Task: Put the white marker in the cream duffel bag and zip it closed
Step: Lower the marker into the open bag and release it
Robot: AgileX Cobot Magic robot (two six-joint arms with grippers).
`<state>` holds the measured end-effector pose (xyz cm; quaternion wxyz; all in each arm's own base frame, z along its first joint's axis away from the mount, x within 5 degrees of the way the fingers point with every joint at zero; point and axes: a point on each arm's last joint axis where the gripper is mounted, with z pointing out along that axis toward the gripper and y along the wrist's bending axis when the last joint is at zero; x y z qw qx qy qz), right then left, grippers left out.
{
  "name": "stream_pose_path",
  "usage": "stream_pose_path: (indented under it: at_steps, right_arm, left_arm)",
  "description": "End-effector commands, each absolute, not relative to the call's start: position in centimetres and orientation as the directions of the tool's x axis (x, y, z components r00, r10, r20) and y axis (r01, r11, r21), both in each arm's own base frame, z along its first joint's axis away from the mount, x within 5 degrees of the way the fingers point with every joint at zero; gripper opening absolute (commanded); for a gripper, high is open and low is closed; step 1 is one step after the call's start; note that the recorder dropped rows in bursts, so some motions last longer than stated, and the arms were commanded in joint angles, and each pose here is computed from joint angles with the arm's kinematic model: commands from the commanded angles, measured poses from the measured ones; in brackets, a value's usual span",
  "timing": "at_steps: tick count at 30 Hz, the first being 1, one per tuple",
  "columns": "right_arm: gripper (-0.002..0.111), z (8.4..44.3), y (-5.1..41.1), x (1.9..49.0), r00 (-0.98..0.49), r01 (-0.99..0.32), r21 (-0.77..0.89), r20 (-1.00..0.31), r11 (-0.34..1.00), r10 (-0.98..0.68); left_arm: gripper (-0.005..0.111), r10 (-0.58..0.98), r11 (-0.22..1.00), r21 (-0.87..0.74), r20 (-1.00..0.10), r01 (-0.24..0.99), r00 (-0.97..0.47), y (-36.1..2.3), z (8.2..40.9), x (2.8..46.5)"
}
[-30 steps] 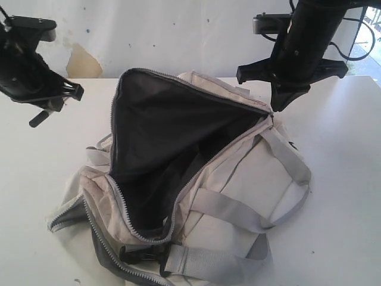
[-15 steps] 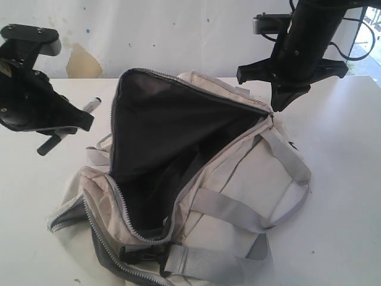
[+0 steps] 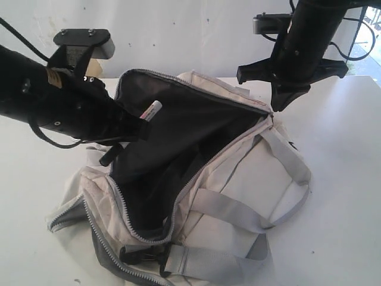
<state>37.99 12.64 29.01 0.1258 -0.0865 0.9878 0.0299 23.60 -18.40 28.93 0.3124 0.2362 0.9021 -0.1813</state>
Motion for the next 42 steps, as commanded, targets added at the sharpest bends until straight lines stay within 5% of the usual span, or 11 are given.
stream_pose_path:
  at_steps: [1,9,19,26,32,36,42]
  right_arm:
    - [0.0,29.4,12.4,37.8,-0.95,-0.186,0.036,-0.262,0.982,-0.17]
    - [0.0,29.4,12.4,37.8,-0.95,-0.186,0.035,-0.262,0.982,-0.171]
    - [0.0,29.4,12.4,37.8,-0.95,-0.186,0.035,-0.262,0.982,-0.171]
    - [0.0,29.4,12.4,37.8,-0.95,-0.186,0.035,-0.262,0.982,-0.171]
    - [0.0,29.4,12.4,37.8,-0.95,-0.186,0.035,-0.262,0.982,-0.171]
    - [0.0,29.4,12.4,37.8,-0.95,-0.186,0.035,-0.262,0.982,-0.171]
    - [0.0,29.4,12.4,37.8,-0.95,-0.186,0.035,-0.262,0.982,-0.171]
  left_arm:
    - [0.0,0.256,0.81,-0.249,-0.664,0.531,-0.702,-19.4,29.2,23.2]
    - [0.0,0.199,0.811,-0.315,-0.643,0.493,-0.739,-20.6,27.7,24.1]
    - [0.003,0.39,0.781,-0.188,-0.599,0.596,-0.699,-21.6,23.6,25.5]
    - [0.049,0.408,0.779,-0.191,-0.569,0.598,-0.714,-21.8,22.8,25.5]
    - [0.066,0.312,0.818,-0.243,-0.573,0.521,-0.758,-21.3,24.0,25.3]
    - [0.078,0.328,0.848,-0.123,-0.641,0.515,-0.694,-20.0,27.5,25.5]
    - [0.086,0.239,0.959,0.036,-0.638,0.282,-0.732,-16.0,29.1,28.0]
